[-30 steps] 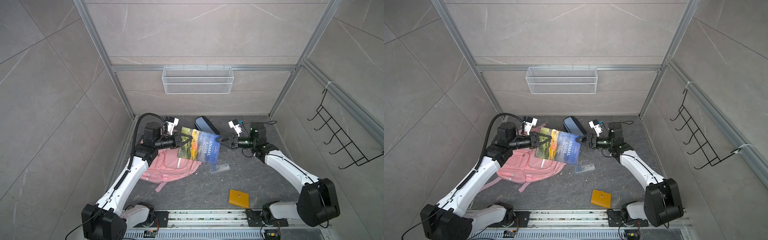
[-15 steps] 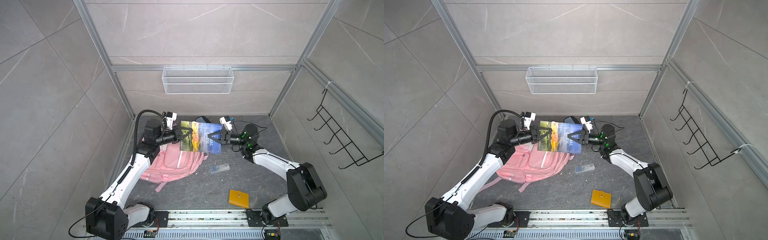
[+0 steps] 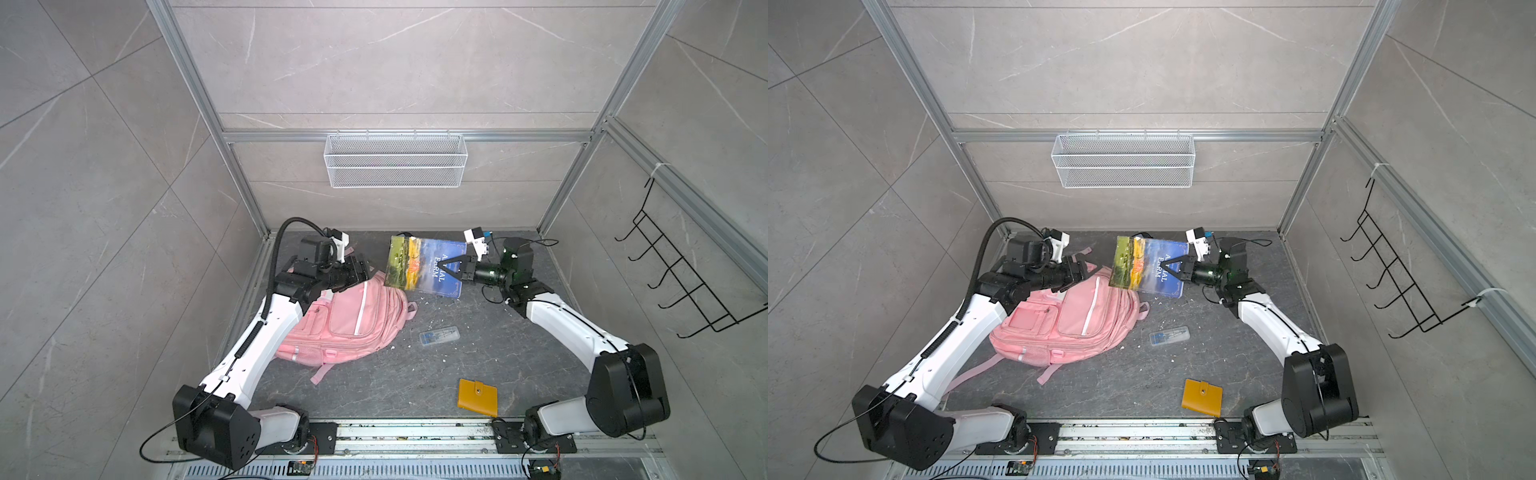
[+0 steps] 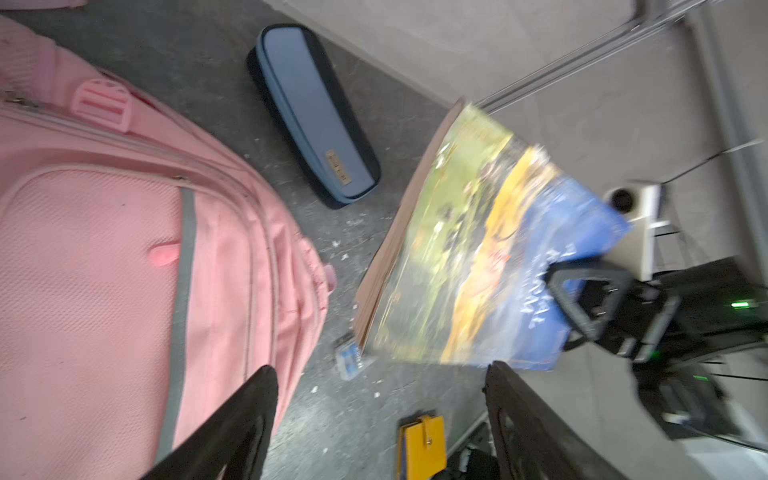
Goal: Pack the student bag
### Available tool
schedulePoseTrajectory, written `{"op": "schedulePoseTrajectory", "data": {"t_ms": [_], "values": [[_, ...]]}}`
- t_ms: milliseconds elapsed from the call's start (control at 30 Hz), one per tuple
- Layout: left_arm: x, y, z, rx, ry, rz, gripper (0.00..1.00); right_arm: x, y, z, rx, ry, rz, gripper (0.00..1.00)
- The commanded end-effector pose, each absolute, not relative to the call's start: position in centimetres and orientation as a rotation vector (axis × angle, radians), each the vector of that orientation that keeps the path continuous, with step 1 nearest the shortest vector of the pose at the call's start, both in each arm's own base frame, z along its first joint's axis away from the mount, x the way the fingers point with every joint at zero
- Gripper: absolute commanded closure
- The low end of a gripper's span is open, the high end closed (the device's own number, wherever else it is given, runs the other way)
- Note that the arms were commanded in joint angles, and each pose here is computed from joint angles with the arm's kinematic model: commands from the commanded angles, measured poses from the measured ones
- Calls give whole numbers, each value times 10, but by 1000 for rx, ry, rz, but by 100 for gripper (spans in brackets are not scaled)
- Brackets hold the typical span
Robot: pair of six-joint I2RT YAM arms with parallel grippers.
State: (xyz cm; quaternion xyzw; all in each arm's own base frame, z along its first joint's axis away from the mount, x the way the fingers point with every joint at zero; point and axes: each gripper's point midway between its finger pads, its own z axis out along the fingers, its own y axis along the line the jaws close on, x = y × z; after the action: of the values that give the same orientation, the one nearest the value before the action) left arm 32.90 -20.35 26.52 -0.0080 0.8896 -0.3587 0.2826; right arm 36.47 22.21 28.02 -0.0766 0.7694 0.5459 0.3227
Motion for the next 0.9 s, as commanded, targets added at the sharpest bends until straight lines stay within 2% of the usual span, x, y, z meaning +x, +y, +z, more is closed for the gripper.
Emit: {"op": "schedulePoseTrajectory", "data": {"t_ms": [0, 200, 333, 533, 767, 867], "values": [[308, -182, 205, 54, 2636, -561, 23, 364, 195, 281, -200, 2093, 1175, 100], [318, -205, 158, 174, 2738, -249, 29, 368, 161, 262, -34, 2151, 1051, 100], [333, -217, 132, 240, 2760, -78, 34, 365, 157, 260, -24, 2167, 1038, 100], [353, -209, 101, 295, 2736, 197, 42, 357, 155, 260, -39, 2178, 1024, 100], [357, -213, 80, 254, 2755, 211, 53, 350, 155, 258, -37, 2189, 1032, 100], [355, -214, 75, 230, 2762, 190, 68, 349, 155, 257, -37, 2190, 1033, 100]]}}
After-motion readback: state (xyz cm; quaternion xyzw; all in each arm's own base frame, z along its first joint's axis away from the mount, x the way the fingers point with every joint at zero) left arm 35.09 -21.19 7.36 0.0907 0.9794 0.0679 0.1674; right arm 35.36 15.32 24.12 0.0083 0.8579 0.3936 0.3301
